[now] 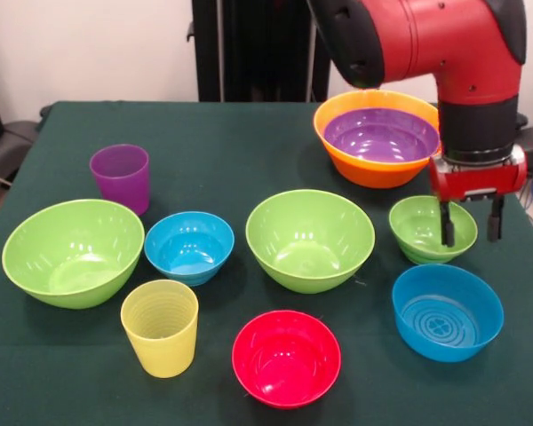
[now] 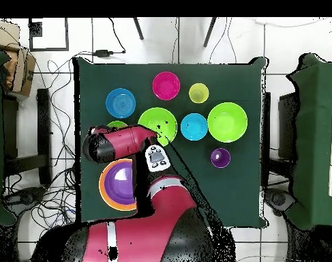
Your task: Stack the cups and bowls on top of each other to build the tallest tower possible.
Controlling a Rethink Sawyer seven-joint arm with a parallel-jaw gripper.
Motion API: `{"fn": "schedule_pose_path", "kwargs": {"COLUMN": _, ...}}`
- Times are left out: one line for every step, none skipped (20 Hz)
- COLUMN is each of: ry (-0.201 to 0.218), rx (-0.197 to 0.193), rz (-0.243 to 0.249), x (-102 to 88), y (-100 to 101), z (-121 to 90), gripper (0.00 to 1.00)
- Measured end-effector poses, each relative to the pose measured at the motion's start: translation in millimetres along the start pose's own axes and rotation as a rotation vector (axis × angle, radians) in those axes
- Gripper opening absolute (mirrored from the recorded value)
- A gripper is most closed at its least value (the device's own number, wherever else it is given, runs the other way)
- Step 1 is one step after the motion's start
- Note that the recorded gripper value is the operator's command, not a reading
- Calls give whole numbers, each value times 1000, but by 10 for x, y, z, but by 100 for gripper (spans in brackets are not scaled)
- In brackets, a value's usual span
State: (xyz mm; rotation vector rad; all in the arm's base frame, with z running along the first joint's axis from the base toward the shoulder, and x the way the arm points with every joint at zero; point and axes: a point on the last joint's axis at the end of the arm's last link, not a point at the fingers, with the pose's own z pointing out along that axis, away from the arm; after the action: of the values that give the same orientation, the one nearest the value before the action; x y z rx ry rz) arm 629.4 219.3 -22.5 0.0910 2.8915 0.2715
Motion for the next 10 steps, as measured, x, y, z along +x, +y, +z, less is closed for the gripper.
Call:
{"fn": "schedule_pose_path", "kwargs": {"ry": 1, "rx": -1, "rz": -2, "x": 31, "y": -9, "z": 34, "gripper": 100}}
{"fn": "schedule_pose_path", "kwargs": {"ry": 2, "rx": -3, "rz": -3, "x": 76, "y": -22, "z": 86, "gripper": 100}}
{"fn": "schedule_pose_path", "kwargs": {"ry": 5, "rx": -4, "rz": -5, "x": 118, "y": -34, "z": 128, "gripper": 100}}
{"fn": "schedule_pose_path", "kwargs": {"ry": 6, "rx": -5, "rz": -6, "x": 162, "y": -47, "z": 177, "gripper": 100}}
{"fn": "schedule_pose_path", "kwargs": {"ry": 9, "rx": -6, "rz": -6, "x": 203, "y": -59, "z": 219, "gripper": 100}}
{"fn": "schedule_pose_path", "kwargs": {"ry": 7, "rx": -9, "rz": -6, "x": 234, "y": -68, "z": 255, "gripper": 100}}
{"fn": "schedule_pose_path", "kwargs": {"ry": -1, "rx": -10, "rz": -7, "x": 221, "y": -69, "z": 254, "gripper": 100}}
{"fn": "schedule_pose_path", "kwargs": {"ry": -15, "rx": -12, "rz": -7, "x": 198, "y": -70, "z": 251, "gripper": 100}}
{"fn": "schedule_pose_path", "kwargs": {"ry": -29, "rx": -14, "rz": -7, "x": 188, "y": -78, "z": 264, "gripper": 100}}
{"fn": "schedule_pose_path", "kwargs": {"ry": -43, "rx": -15, "rz": -7, "x": 179, "y": -91, "z": 273, "gripper": 0}}
